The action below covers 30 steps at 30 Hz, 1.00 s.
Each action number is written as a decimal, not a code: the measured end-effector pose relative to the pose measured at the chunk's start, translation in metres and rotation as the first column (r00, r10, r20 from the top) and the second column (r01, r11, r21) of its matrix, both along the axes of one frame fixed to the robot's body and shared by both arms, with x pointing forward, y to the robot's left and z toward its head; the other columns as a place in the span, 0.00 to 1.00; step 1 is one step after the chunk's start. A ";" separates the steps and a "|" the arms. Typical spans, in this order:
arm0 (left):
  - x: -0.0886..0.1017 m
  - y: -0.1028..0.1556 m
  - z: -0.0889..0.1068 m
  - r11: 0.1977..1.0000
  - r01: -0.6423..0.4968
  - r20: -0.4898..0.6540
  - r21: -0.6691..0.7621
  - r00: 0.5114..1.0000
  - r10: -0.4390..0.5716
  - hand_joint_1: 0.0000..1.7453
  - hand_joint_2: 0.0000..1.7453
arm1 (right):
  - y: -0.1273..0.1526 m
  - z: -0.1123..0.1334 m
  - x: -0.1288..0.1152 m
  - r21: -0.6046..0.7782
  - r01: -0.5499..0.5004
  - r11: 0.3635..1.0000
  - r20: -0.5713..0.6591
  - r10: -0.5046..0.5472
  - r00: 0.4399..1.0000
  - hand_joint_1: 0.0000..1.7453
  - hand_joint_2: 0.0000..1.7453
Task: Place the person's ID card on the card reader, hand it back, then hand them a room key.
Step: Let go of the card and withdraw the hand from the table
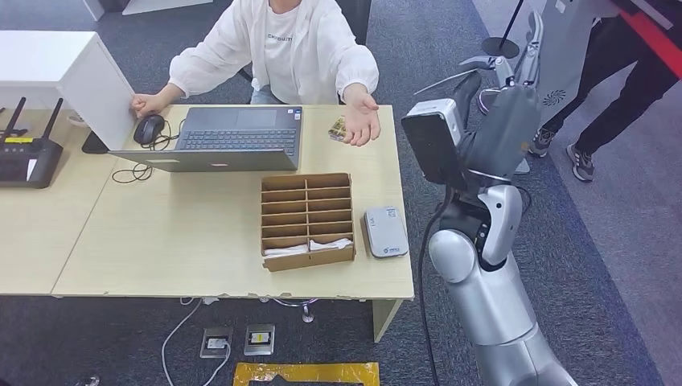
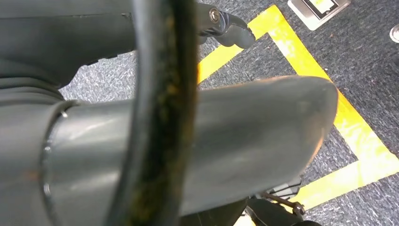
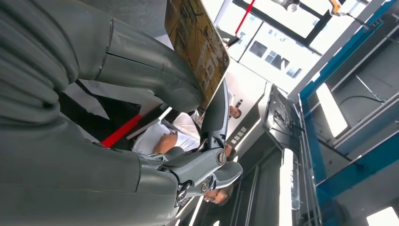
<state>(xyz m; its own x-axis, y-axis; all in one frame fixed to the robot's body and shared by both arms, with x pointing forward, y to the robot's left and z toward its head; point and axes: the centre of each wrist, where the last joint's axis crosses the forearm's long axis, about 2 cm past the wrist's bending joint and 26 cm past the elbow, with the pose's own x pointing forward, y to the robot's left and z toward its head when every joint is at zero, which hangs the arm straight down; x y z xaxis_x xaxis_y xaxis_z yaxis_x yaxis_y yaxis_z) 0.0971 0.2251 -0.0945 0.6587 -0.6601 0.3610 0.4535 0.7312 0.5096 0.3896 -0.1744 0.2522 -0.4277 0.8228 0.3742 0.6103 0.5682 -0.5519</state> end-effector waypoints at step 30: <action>0.005 -0.003 0.002 1.000 0.016 0.006 0.000 1.000 -0.016 0.00 0.00 | 0.049 -0.039 0.028 0.007 -0.112 0.994 -0.325 0.109 0.939 1.00 1.00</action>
<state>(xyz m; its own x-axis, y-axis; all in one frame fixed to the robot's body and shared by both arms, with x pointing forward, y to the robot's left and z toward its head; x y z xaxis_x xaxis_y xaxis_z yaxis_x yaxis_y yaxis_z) 0.1023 0.2220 -0.0929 0.6458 -0.6707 0.3649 0.4620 0.7237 0.5126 0.4177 -0.1256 0.2130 -0.3730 0.7824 0.4988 0.3306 0.6143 -0.7165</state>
